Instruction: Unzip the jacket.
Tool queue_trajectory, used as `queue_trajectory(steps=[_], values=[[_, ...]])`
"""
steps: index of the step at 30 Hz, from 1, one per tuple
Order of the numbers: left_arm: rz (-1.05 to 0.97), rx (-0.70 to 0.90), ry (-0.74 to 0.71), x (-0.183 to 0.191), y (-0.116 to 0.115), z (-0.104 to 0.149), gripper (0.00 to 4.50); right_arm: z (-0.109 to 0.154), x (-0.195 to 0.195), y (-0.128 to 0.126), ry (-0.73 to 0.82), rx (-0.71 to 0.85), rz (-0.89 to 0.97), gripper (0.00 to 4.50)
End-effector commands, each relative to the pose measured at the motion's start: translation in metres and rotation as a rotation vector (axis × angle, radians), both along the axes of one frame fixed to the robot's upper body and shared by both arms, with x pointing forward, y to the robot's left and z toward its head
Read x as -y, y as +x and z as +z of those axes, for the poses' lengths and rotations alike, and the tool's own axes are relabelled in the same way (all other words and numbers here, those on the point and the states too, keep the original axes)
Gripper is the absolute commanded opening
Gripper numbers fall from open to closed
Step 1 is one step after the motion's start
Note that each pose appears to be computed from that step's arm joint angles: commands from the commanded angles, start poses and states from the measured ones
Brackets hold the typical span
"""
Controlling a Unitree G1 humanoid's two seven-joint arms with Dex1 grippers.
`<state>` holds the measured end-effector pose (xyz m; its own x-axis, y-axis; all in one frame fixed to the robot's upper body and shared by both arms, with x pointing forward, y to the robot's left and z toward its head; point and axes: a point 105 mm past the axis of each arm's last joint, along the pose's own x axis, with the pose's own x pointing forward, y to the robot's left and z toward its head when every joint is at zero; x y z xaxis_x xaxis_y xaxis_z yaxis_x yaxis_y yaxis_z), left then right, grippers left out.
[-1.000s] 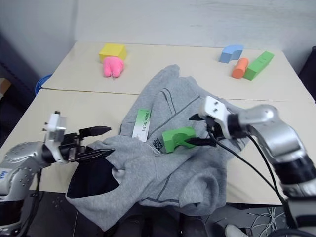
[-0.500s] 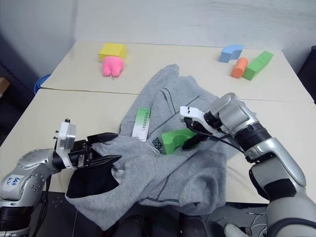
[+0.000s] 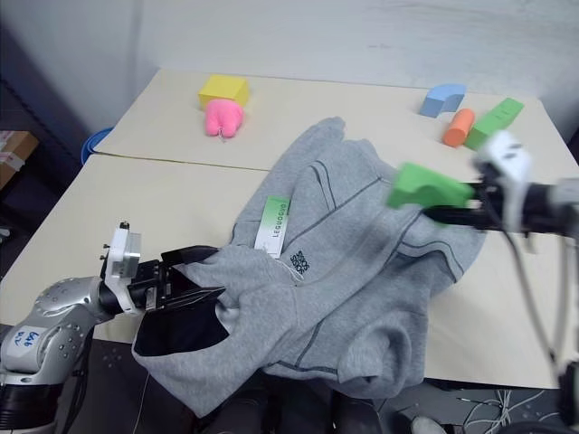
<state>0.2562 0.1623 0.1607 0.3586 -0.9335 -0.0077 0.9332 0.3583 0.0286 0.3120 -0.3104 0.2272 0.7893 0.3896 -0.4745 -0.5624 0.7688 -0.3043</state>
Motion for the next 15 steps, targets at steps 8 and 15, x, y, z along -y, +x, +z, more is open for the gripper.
queue_trajectory(steps=[8, 15], values=[[-0.187, 0.089, 0.06, 0.035, -0.016, 0.015, 4.5, -0.047, 0.125, -0.014, -0.166, 0.252, -0.536, 2.83], [-0.368, 0.024, 0.129, 0.049, -0.049, 0.008, 4.5, -0.04, 0.134, -0.023, -0.243, 0.278, -0.409, 4.47]])
